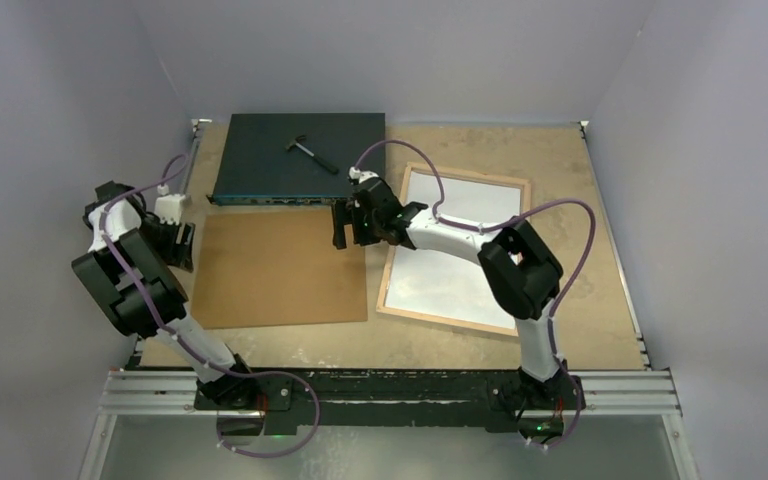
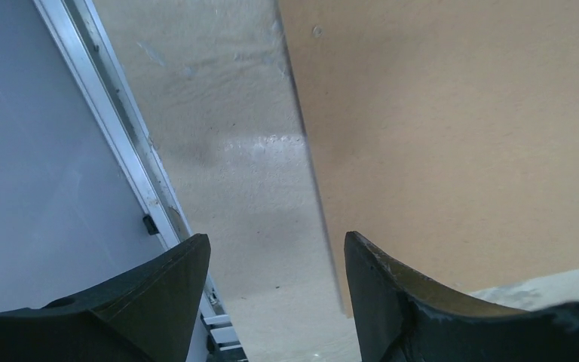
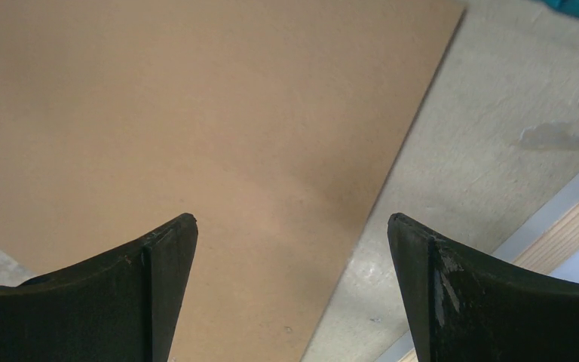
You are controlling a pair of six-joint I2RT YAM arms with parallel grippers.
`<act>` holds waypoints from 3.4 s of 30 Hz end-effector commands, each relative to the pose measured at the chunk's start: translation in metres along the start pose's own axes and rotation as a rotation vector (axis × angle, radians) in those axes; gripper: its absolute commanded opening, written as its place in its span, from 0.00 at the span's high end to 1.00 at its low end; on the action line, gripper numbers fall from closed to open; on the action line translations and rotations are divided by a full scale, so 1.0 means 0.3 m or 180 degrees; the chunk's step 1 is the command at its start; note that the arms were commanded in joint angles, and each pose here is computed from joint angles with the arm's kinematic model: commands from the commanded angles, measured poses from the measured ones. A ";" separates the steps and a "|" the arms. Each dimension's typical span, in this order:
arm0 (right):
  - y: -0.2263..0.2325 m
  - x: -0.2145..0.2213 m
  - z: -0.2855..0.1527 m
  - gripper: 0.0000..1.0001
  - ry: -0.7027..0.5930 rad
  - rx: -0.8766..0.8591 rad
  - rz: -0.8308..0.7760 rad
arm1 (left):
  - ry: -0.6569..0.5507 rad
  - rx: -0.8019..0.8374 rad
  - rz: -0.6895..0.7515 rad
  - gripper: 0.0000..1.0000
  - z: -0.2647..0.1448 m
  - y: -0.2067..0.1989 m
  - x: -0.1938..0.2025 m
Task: Put the photo into the frame
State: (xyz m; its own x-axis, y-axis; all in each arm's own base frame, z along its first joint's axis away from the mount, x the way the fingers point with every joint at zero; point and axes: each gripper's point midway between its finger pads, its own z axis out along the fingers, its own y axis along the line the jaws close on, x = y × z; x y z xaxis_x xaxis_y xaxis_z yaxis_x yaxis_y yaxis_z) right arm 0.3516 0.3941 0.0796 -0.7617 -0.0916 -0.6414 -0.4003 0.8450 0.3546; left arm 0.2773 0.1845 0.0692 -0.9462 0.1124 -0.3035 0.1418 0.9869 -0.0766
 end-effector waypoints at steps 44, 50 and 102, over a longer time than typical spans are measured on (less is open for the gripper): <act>0.308 0.040 -0.172 0.01 0.0451 -0.1592 0.1122 | 0.0235 0.0057 0.0561 0.62 0.366 -0.238 0.139; 0.302 0.000 -0.247 0.01 0.0278 -0.1687 0.1239 | 0.0269 0.0148 0.0714 0.64 0.371 -0.303 0.142; -0.237 0.203 -0.367 0.09 0.0061 -0.0507 0.1496 | 0.0458 0.0362 0.1520 0.75 0.368 -0.572 0.112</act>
State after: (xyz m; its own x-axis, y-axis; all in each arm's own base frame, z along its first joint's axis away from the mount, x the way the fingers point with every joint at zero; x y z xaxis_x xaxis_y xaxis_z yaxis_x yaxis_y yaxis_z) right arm 0.2768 0.2802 0.0785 -0.9085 0.2823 -0.3080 -0.0354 0.6826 0.7299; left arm 0.3270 0.0465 0.0130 -0.7297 0.6096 -0.3097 0.5573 0.7926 0.2473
